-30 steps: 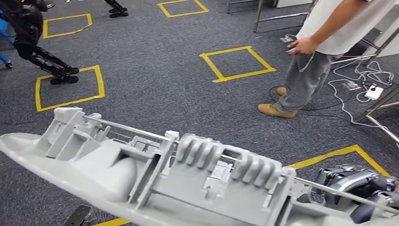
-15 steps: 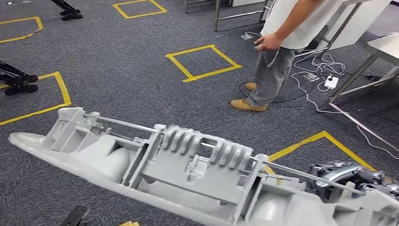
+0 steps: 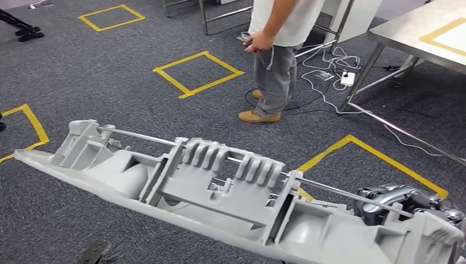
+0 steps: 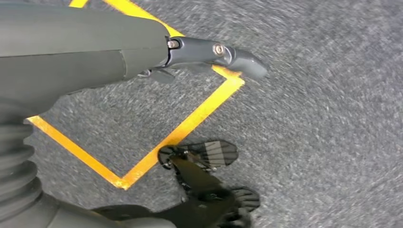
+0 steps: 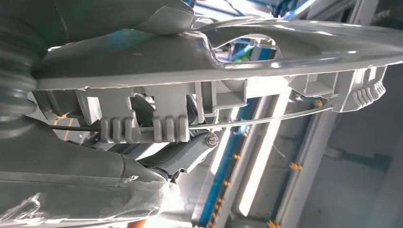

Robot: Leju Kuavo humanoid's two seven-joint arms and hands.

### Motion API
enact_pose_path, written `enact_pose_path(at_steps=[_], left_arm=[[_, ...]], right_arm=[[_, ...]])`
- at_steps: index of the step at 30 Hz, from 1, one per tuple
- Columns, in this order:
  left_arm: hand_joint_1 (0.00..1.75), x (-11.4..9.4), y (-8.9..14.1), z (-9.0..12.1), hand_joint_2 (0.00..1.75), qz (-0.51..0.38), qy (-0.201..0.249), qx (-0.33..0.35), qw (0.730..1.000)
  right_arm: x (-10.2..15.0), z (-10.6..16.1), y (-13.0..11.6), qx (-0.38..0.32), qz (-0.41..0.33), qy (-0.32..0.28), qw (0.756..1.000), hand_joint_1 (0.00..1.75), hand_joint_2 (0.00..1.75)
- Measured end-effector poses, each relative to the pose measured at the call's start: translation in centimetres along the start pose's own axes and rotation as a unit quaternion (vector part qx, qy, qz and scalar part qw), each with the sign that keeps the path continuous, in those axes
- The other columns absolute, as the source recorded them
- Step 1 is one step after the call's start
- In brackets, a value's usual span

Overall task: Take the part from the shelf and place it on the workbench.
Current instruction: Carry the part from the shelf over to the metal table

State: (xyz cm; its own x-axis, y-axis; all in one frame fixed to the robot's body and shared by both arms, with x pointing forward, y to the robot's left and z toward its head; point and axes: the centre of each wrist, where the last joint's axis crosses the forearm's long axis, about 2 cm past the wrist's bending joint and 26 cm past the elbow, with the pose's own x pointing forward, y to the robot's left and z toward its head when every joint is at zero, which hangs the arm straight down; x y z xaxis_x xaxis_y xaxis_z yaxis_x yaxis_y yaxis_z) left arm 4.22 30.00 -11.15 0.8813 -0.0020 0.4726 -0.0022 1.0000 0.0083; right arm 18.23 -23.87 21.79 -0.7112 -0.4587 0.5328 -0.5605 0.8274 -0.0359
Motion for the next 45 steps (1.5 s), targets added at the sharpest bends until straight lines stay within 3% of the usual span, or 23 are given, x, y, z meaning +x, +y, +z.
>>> enact_pose_path(at_steps=[45], left_arm=[[0.00,-0.06,-0.78,0.02,1.75,0.016,0.010,-0.001,1.000]], right_arm=[[-0.07,-0.08,0.51,0.014,-0.034,-0.007,0.999,1.75,1.75]])
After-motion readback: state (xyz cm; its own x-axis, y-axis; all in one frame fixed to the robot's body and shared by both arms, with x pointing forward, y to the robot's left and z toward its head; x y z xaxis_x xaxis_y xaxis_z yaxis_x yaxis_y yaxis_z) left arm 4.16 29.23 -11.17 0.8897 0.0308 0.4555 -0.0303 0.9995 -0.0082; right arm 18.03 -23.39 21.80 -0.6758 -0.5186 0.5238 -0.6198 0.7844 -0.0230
